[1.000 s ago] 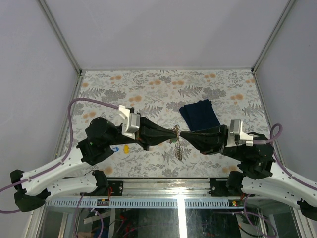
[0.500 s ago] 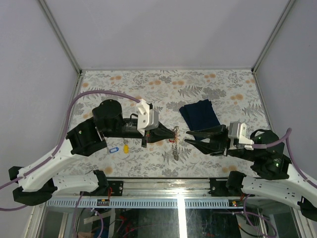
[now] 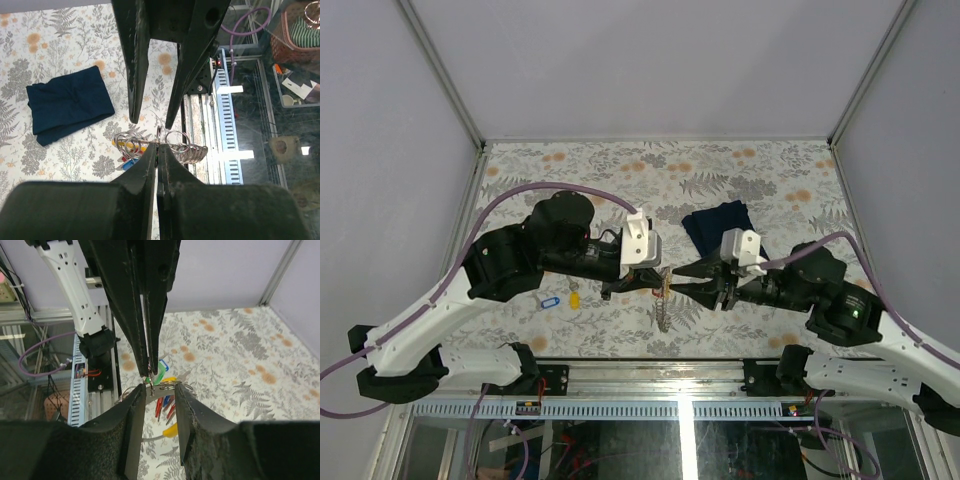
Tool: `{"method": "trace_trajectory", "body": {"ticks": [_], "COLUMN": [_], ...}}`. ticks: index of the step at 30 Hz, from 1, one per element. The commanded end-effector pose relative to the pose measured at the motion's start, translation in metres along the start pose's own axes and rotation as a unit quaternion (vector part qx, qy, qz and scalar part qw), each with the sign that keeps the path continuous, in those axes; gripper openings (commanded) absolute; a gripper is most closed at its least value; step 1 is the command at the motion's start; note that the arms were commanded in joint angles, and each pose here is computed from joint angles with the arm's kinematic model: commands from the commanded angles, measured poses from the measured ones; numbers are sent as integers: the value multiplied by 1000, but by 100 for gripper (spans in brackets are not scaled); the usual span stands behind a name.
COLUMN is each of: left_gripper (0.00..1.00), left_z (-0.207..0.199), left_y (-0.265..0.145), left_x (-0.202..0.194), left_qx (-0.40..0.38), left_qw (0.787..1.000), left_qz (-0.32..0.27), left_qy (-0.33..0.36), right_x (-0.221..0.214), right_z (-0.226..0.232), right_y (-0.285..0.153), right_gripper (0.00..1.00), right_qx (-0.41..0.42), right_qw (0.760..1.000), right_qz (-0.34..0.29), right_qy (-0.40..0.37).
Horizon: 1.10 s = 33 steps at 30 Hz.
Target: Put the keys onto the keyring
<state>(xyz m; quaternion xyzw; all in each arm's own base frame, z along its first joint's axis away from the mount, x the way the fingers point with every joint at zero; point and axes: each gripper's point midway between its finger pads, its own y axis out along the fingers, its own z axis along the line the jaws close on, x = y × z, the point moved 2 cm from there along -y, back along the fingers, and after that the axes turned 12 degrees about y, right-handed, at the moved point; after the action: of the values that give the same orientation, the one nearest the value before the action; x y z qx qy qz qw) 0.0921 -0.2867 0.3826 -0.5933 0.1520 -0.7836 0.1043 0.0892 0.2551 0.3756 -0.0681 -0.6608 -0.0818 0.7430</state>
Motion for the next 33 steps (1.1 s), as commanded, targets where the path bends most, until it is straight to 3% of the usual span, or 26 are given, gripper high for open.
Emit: {"method": "trace_trajectory", "body": {"ticks": [1,11,17,22,25,30,33], "left_gripper": [0,0,0,0,0,23,30], "left_z": [1,1,1,1,-1,-5,-11], "left_y": [-8,-7,-8,-10,-12,-19,-24], "left_x": [10,9,11,13,15,23,26], "left_qx": [7,1,0,3,6,21,24], "left_qw": [1000,1000,1000,1000,999,996,993], "left_qz": [-8,-4,-7,-11,-19,-68,-100], "left_qy": [20,22,24,28,31,49,64], "right_x": [18,16,12,7,12,26,31], "right_z": [7,7,7,8,8,14,16], "right_y": [2,14,17,19,18,13,9], "right_gripper": [36,27,16,0,0,0,0], "right_qx": [12,20,23,28,26,39,42], "right_qw": [1000,999,999,999,999,999,999], "right_qz": [-13,-1,9,25,32,4,-6], "right_qy": [18,27,29,29,28,21,17]}}
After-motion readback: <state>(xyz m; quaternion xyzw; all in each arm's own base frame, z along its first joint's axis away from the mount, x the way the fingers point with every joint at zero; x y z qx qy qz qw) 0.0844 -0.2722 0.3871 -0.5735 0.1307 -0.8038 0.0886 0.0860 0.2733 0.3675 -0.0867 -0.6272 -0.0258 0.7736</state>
